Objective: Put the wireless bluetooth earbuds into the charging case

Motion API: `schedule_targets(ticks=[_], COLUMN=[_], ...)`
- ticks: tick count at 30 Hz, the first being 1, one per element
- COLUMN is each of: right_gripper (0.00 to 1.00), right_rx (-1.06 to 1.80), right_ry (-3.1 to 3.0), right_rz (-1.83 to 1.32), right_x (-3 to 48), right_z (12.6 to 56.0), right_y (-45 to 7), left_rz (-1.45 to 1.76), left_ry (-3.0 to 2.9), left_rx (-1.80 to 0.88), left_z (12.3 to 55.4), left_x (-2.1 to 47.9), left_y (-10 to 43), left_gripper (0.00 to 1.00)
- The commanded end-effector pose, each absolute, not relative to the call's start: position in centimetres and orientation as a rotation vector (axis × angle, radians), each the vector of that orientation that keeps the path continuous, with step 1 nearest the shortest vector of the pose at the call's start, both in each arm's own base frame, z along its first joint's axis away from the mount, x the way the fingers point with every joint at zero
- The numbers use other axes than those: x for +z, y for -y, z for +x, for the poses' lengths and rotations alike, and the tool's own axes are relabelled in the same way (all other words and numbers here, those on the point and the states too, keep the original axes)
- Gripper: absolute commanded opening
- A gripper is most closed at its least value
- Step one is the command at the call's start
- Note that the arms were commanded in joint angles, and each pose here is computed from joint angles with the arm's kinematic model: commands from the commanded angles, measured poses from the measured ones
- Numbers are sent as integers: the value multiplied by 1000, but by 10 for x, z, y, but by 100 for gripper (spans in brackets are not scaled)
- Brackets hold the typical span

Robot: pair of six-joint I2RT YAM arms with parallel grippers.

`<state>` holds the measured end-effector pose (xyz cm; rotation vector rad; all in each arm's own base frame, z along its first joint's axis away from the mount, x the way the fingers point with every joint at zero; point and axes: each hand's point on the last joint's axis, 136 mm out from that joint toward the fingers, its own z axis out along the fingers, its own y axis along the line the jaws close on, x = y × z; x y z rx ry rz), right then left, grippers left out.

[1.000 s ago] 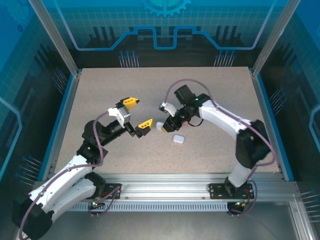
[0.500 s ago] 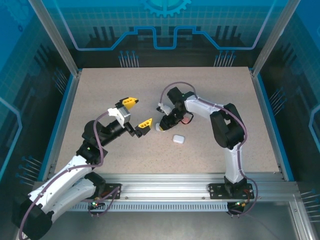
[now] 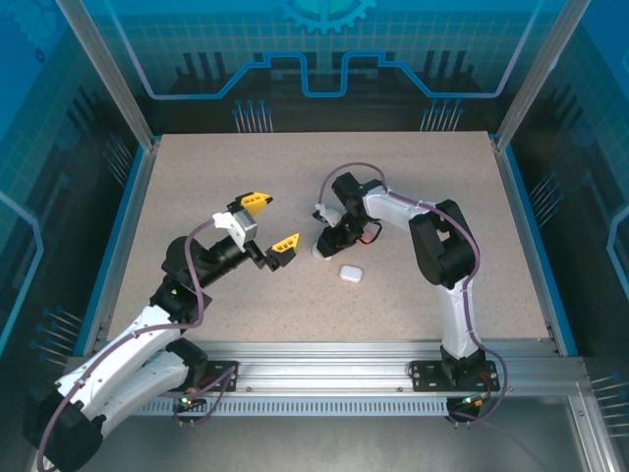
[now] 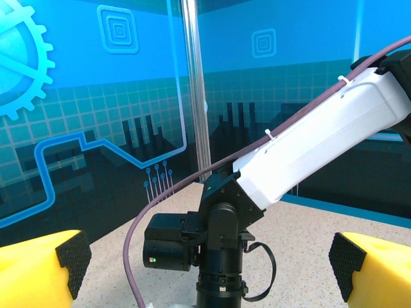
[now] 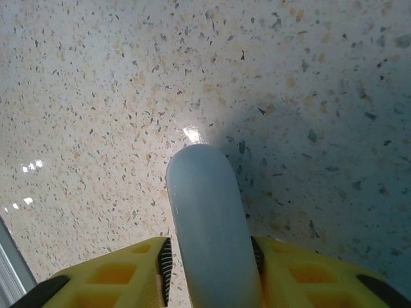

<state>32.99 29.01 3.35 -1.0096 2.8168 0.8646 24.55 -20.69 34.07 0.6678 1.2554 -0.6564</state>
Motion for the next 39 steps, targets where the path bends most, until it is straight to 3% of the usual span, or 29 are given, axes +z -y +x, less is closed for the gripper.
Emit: schedule_targets(ticks=[1, 10, 19, 24, 32, 39], right_gripper=[41, 51, 60, 67, 99, 100], right_rx=[837, 657, 449, 275, 144, 78], right_ry=[-2848, -2832, -2622, -2479, -2303, -2199], right_rz=[-978, -961, -848, -672, -349, -73], right_x=[31, 40, 116, 166, 207, 197], right_z=[330, 340, 356, 358, 345, 335], right_y=[-282, -265, -240, -200, -121, -55], left_rz=[669, 658, 517, 377, 129, 1], left_ry=[-1228, -1233, -1349, -1480, -1692, -1825], left_rx=[-637, -627, -513, -397, -209, -85], left_z=[243, 245, 277, 312, 374, 385], left_x=[350, 350, 334, 311, 269, 222], left_y=[205, 203, 186, 165, 99, 61], left_gripper=[99, 99, 99, 99, 99, 99])
